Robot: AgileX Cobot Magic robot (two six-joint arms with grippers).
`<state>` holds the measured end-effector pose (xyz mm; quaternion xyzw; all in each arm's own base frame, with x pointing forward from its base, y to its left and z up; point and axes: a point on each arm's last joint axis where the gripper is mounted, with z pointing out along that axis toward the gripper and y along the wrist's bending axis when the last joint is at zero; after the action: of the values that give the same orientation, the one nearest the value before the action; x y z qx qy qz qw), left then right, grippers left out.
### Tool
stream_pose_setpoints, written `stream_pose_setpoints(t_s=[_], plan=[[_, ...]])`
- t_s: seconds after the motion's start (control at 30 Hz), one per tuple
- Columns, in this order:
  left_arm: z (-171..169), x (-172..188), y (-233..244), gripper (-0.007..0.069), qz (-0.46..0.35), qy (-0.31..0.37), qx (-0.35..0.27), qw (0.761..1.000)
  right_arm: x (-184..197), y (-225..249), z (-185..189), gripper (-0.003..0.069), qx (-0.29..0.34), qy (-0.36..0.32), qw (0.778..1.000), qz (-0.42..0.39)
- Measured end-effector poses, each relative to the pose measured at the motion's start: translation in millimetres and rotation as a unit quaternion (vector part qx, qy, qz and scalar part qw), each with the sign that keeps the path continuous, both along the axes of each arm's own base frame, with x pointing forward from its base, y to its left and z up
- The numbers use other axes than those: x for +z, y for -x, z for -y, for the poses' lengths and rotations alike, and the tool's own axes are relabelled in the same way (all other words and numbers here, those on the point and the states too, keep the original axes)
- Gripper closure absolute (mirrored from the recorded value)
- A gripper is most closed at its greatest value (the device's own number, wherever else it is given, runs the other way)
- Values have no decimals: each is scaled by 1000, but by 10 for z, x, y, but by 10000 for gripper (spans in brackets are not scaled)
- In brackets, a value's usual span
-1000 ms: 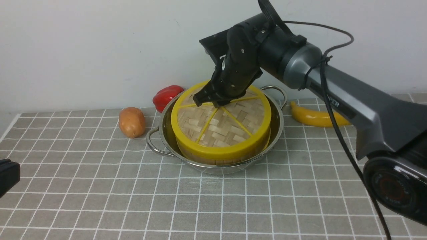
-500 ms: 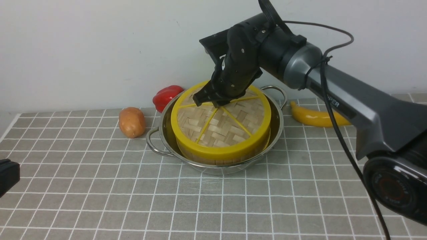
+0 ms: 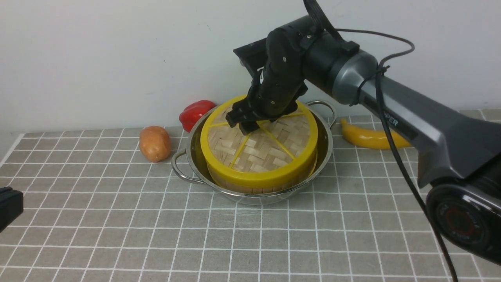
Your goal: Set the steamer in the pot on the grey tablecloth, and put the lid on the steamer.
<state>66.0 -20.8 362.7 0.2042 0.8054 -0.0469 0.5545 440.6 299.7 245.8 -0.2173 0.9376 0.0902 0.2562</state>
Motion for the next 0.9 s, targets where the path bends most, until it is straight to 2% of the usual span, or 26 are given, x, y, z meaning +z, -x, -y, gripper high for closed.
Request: stream_pose_setpoints(t_s=[0.1, 0.23, 0.3, 0.4, 0.43, 0.47, 0.6, 0.63, 0.67, 0.77, 0.9], plan=[[0, 0, 0, 613, 0, 0, 0, 1000, 264, 53, 36, 104, 0, -11, 1000, 16], [0, 0, 0, 613, 0, 0, 0, 1000, 859, 171, 117, 102, 0, -50, 996, 73], [-2, 0, -1, 613, 1, -2, 1, 1000, 1322, 335, 223, 123, 0, -81, 990, 112], [-14, 8, -8, 613, 8, -10, 5, 1000, 1924, 638, 405, 198, 7, -125, 979, 159], [-15, 10, -9, 613, 9, -10, 5, 1000, 1924, 638, 405, 205, 7, -125, 979, 159], [-29, 21, -18, 613, 20, -21, 10, 1000, 2305, 874, 564, 288, 14, -145, 969, 198], [-74, 68, -48, 613, 57, -52, 25, 997, 2818, 1321, 878, 519, 29, -157, 954, 255], [-78, 74, -50, 613, 61, -56, 27, 996, 2844, 1361, 905, 543, 30, -156, 953, 257], [-86, 81, -54, 613, 66, -62, 29, 995, 2885, 1437, 957, 599, 33, -155, 953, 259], [-105, 93, -62, 613, 76, -75, 36, 994, 2872, 1682, 1125, 671, 39, -136, 959, 244], [-96, 95, -68, 613, 79, -61, 37, 994, 2524, 1983, 1331, 672, 44, -96, 977, 185]])
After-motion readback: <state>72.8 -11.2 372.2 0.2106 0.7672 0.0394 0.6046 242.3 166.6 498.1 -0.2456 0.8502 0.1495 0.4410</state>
